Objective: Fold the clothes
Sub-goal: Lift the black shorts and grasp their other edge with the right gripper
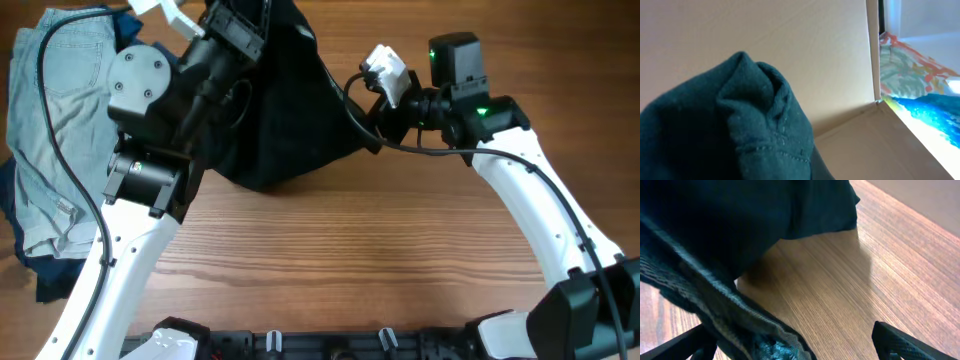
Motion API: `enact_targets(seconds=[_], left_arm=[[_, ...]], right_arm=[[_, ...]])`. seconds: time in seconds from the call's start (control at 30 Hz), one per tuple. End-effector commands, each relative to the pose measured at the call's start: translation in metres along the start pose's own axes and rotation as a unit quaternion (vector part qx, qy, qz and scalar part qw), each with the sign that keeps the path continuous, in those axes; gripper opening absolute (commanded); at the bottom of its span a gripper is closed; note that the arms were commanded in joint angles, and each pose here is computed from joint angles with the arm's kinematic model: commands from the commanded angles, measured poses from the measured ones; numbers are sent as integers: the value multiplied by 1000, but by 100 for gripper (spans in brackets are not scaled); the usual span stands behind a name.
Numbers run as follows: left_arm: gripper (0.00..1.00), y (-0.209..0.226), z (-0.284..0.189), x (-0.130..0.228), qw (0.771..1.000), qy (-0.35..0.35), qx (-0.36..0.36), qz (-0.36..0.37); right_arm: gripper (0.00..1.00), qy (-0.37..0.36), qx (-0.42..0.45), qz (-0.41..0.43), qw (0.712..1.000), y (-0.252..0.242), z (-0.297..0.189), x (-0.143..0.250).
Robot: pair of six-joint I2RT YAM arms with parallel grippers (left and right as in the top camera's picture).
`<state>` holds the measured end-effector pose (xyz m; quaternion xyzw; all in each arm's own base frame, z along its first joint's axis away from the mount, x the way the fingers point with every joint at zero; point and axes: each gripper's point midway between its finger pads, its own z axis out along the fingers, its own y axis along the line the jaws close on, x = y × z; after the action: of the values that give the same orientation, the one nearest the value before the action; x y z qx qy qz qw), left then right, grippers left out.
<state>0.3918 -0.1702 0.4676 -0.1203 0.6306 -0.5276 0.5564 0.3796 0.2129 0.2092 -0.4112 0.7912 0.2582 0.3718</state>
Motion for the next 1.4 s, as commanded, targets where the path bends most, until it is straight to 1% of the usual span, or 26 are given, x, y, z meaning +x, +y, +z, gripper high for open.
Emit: enact_targets(seconds=[0.0, 0.07, 0.13, 0.2, 0.23, 0.27, 0.3, 0.33, 0.43, 0.5, 0.57, 0.67, 0.73, 0.83, 0.93, 0.97, 1.0, 1.07, 1.13, 1.2, 1.27, 1.37], left_arm=[[4, -31, -10, -6, 999, 3, 40, 8], [4, -29, -10, -8, 999, 0, 38, 9], [4, -25, -11, -14, 999, -7, 33, 10], [4, -25, -12, -16, 999, -10, 32, 11], [4, -25, -12, -16, 999, -10, 32, 11], [4, -26, -13, -17, 999, -11, 32, 12], [4, -24, -14, -21, 999, -16, 30, 13], [4, -20, -16, -27, 999, -22, 24, 15], [4, -6, -20, -42, 999, -39, 4, 18], [4, 14, -25, -51, 999, -44, -28, 14], [4, 31, -29, -57, 997, -47, -57, 8], [4, 37, -32, -63, 996, -53, -67, 8], [4, 29, -30, -60, 997, -52, -54, 11], [4, -9, -23, -43, 999, -32, 11, 21], [4, -39, -32, -29, 999, -16, 41, 25], [4, -48, -39, -28, 998, -15, 50, 37], [4, -65, -53, -27, 995, -17, 61, 77], [4, -81, -82, -29, 991, -30, 50, 117], [4, -90, -109, -31, 988, -42, 36, 147], [4, -96, -141, -31, 983, -52, 14, 173], [4, -92, -161, -27, 984, -48, -8, 169], [4, -64, -159, -11, 986, -6, -57, 154]], right_arm=[[100, 17, -2, 1, 1000, -7, 14, 13], [100, 15, -32, 10, 999, 3, 16, 15], [93, 8, -71, 20, 997, 17, 15, 14], [75, 5, -98, 28, 995, 27, 14, 14], [68, 4, -104, 30, 994, 30, 13, 14], [54, 2, -111, 31, 993, 32, 13, 13], [31, 3, -113, 33, 993, 33, 13, 14], [6, 4, -113, 36, 993, 33, 13, 14], [4, 6, -86, 95, 992, 22, 14, 11], [4, 3, -55, 126, 991, 13, 12, 6], [4, -6, -33, 141, 989, 9, 1, -6], [4, -42, 24, 147, 988, 8, -37, -36], [4, -61, 54, 143, 986, 13, -64, -52], [4, -102, 91, 125, 983, 28, -114, -79], [4, -129, 135, 108, 976, 43, -164, -98], [4, -137, 148, 104, 974, 48, -179, -103], [4, -144, 159, 101, 971, 54, -194, -106], [4, -147, 177, 102, 968, 67, -222, -109], [4, -146, 179, 107, 967, 77, -237, -110], [4, -133, 186, 136, 964, 87, -254, -104], [4, -118, 195, 161, 960, 94, -265, -95], [4, -99, 212, 199, 952, 95, -272, -82]])
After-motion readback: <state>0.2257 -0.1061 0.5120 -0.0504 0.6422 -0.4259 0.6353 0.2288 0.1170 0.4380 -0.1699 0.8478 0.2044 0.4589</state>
